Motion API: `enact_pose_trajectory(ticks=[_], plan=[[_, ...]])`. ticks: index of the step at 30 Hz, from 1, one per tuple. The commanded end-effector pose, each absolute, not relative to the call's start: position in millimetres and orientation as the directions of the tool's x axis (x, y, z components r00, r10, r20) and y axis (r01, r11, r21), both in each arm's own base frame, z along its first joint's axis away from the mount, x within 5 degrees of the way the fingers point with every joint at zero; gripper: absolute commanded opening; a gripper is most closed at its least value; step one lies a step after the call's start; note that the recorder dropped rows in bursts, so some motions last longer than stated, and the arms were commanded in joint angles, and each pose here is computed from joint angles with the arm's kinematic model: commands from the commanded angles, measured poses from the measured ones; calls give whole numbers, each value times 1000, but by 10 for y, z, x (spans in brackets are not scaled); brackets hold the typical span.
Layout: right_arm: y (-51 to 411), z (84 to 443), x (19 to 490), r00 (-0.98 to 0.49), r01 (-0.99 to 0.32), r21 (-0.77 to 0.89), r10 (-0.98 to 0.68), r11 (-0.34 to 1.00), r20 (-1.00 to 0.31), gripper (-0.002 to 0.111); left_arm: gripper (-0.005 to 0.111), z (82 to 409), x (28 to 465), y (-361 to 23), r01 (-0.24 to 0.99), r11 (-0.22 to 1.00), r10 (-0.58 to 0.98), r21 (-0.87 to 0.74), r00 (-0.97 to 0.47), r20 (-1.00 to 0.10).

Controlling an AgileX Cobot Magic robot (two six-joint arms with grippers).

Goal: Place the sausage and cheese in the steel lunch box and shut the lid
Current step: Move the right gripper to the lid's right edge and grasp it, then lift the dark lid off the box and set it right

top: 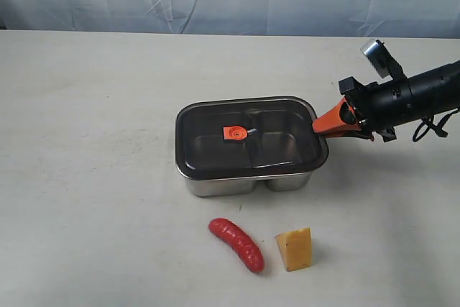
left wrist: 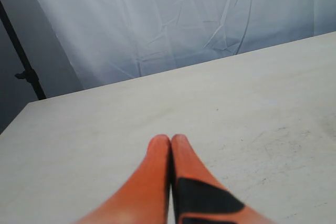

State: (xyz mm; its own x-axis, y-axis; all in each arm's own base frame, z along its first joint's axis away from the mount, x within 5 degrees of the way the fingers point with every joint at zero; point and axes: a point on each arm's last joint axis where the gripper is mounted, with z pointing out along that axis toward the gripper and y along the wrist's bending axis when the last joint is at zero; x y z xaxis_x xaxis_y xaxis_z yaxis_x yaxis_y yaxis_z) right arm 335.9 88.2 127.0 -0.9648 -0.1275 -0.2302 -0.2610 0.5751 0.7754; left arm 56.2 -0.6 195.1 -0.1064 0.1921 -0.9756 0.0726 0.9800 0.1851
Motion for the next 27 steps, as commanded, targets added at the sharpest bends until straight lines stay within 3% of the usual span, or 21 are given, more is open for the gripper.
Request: enact_pose_trajectory(ticks=[1,20,27], plan=[[888,1289,3335,-962,-273,785,-155,557,-225,-1,0,1953,560,-4,68,980,194,188,-99,-976],[950,1399,3276,-967,-247,865,-166,436,-192,-1,0,1958,561,-6,69,980,194,188,-93,-977],[954,1599,3271,-950,-313,850,-161,424,-269,-1,0,1959,561,-7,69,980,194,188,-91,-977]])
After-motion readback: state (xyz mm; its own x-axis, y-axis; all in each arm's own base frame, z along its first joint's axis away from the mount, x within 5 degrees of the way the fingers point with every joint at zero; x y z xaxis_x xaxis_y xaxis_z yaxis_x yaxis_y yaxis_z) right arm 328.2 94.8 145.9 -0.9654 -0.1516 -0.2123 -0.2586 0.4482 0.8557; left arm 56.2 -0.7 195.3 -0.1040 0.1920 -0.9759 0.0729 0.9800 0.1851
